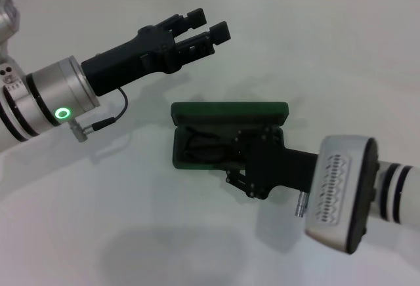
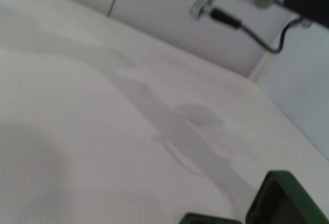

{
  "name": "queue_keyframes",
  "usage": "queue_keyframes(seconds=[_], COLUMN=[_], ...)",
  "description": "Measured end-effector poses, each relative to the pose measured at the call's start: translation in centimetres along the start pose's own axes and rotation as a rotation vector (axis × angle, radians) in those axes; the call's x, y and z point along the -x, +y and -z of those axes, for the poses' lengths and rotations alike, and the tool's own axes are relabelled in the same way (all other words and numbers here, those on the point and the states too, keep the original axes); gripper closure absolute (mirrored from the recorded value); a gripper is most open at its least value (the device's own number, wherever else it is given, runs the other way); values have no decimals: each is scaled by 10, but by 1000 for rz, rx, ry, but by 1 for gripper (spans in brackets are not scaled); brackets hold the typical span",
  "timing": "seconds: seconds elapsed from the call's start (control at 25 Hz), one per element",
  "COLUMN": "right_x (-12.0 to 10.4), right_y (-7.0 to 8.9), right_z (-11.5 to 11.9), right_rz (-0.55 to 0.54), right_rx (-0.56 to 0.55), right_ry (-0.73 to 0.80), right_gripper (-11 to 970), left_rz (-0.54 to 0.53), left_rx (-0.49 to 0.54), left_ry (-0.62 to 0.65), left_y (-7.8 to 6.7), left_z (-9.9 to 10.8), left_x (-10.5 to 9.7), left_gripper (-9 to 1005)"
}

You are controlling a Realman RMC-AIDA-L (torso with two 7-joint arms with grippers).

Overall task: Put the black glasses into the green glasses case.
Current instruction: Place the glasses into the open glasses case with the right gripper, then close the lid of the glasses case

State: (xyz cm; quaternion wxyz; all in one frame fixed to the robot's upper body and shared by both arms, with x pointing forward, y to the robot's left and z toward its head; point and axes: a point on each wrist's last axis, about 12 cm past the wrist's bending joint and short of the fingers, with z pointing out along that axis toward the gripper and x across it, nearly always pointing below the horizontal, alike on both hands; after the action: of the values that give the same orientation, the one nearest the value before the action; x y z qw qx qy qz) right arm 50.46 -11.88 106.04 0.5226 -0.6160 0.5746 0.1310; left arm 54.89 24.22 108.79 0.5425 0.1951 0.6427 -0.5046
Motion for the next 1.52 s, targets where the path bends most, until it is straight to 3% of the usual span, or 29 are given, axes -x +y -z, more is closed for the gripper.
queue_keyframes(seconds=[0.32, 0.64, 0.8, 1.04, 1.52], right_x=[-10, -40, -51, -61, -66], right_y=[-13, -48, -57, -56, -59], right_z=[30, 98, 121, 140, 139], right_rz=[-137, -351, -431, -478, -498], right_rx=[125, 307, 283, 206, 157], right_ry=[-177, -432, -490, -505, -478], right_gripper=[587, 585, 584, 561, 533], left_rz=[25, 66, 25, -30, -49], left_rx=[41, 129, 179, 204, 195], left_ry=[28, 275, 381, 483, 530], left_y=[6, 26, 32, 36, 33], left_z=[-1, -24, -29, -33, -46], left_x=[-1, 3, 3, 1, -6], left_gripper=[154, 154, 154, 154, 154])
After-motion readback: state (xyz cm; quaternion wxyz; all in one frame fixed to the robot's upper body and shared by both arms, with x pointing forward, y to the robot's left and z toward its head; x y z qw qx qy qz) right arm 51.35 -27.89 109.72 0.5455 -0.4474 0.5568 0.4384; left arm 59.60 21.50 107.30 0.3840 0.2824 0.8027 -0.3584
